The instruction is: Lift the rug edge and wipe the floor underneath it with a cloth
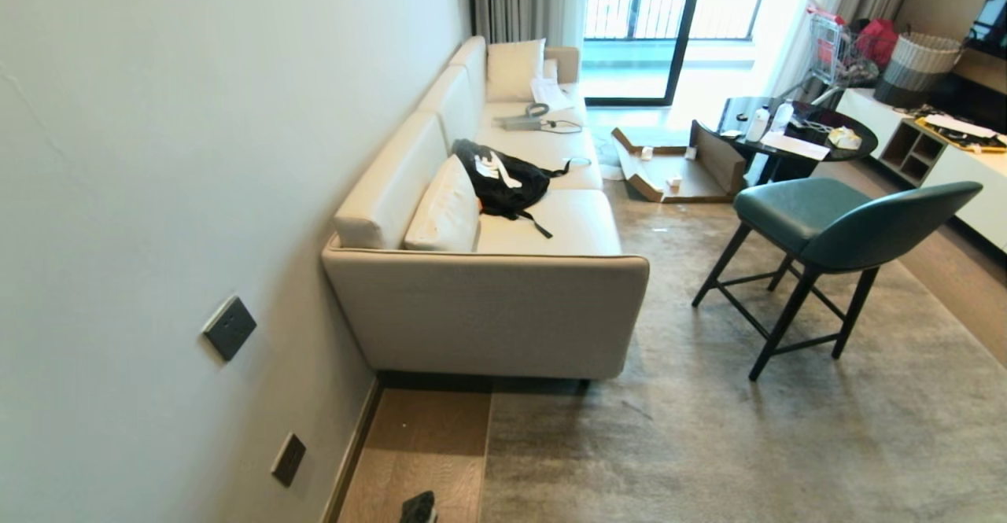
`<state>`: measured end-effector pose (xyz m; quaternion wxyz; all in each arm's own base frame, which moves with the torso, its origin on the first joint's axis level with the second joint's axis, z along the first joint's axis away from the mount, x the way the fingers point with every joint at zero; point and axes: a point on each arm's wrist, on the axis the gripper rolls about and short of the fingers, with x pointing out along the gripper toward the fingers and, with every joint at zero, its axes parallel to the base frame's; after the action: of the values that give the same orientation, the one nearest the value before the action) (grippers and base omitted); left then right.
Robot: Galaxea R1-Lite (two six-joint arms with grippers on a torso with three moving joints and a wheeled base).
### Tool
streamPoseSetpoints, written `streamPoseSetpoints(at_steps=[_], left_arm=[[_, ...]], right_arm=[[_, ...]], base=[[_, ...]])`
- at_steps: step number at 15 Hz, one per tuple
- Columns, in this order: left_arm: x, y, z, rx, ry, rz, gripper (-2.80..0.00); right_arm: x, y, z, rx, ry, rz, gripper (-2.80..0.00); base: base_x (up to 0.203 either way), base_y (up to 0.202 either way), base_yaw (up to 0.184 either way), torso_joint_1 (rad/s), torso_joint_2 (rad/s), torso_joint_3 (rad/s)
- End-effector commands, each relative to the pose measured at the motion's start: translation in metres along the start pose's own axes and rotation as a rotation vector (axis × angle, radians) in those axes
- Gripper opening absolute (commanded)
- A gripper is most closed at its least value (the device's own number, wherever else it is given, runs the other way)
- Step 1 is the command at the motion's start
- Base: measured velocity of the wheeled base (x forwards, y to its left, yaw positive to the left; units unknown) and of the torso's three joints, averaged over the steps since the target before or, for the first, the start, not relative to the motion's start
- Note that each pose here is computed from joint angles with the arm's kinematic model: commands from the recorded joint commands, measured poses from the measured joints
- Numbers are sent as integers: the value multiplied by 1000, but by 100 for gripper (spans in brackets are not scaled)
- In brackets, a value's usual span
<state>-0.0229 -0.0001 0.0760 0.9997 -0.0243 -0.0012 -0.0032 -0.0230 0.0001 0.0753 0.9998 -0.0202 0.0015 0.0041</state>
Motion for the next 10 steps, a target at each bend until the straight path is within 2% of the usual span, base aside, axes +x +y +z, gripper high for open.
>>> streamPoseSetpoints(at_steps=[1,10], left_arm=[[0,0,0,0,-1,0,-280],[0,0,0,0,-1,0,-280]], right_arm=[[0,0,0,-1,1,1,-280],[0,0,0,1,1,1,-280]], base=[[0,0,0,157,-355,-218],[0,0,0,146,-337,-192]])
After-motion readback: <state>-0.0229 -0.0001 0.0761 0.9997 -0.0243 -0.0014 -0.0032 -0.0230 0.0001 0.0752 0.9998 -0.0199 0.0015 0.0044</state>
